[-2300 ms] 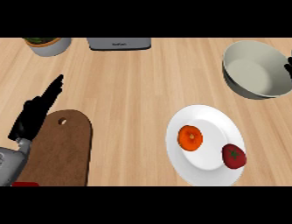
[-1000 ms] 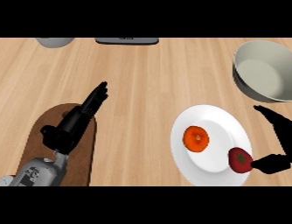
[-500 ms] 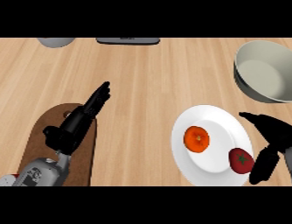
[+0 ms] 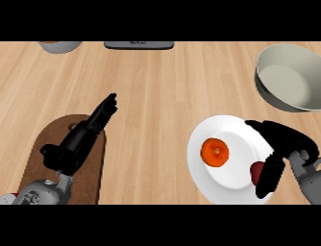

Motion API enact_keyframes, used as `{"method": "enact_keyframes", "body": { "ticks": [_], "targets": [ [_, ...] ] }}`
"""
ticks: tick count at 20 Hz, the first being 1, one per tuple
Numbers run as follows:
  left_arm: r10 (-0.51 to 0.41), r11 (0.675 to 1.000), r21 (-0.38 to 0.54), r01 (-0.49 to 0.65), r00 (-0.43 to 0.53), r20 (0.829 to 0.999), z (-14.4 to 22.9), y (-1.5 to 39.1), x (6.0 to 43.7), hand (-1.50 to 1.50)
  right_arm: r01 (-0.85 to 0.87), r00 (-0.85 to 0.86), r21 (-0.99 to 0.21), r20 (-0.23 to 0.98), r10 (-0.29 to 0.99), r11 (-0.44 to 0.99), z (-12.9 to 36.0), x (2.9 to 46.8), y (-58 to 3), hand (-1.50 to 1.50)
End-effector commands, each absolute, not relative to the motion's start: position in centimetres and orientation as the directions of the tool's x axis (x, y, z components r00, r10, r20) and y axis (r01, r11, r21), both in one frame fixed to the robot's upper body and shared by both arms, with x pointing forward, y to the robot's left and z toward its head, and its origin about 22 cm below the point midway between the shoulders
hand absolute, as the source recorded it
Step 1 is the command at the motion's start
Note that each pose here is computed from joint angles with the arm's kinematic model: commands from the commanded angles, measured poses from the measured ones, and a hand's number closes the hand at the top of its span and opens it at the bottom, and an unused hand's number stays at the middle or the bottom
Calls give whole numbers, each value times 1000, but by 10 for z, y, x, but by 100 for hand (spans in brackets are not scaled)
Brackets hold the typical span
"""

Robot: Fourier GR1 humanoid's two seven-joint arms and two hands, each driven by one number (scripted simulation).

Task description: Pick the tomato from the plate and place it in the bowl

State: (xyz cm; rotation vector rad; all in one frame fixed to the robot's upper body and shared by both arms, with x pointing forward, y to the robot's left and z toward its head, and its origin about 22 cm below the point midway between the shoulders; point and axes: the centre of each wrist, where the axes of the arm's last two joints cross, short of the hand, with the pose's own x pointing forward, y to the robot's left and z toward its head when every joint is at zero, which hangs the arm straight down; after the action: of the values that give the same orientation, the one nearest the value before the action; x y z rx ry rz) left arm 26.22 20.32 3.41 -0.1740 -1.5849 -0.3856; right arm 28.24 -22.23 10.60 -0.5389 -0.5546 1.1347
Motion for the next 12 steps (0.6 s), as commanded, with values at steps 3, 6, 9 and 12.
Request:
{"method": "enact_keyframes", "body": {
  "ticks": [3, 6, 9, 12],
  "targets": [
    [-110, 933, 122, 338, -56, 992, 32, 188, 263, 0, -718, 345, -659, -61, 937, 222, 106, 290, -210, -150],
    [-123, 925, 135, 355, -56, 991, 38, 195, 254, 0, -681, 350, -697, -38, 936, 226, 98, 281, -193, -150],
    [-124, 933, 139, 332, -67, 990, 36, 210, 264, 0, -657, 338, -727, -49, 940, 198, 86, 274, -187, -150],
    [-122, 937, 137, 321, -67, 990, 48, 205, 265, 0, -630, 338, -751, -32, 941, 200, 90, 257, -191, -150]
  ]
}}
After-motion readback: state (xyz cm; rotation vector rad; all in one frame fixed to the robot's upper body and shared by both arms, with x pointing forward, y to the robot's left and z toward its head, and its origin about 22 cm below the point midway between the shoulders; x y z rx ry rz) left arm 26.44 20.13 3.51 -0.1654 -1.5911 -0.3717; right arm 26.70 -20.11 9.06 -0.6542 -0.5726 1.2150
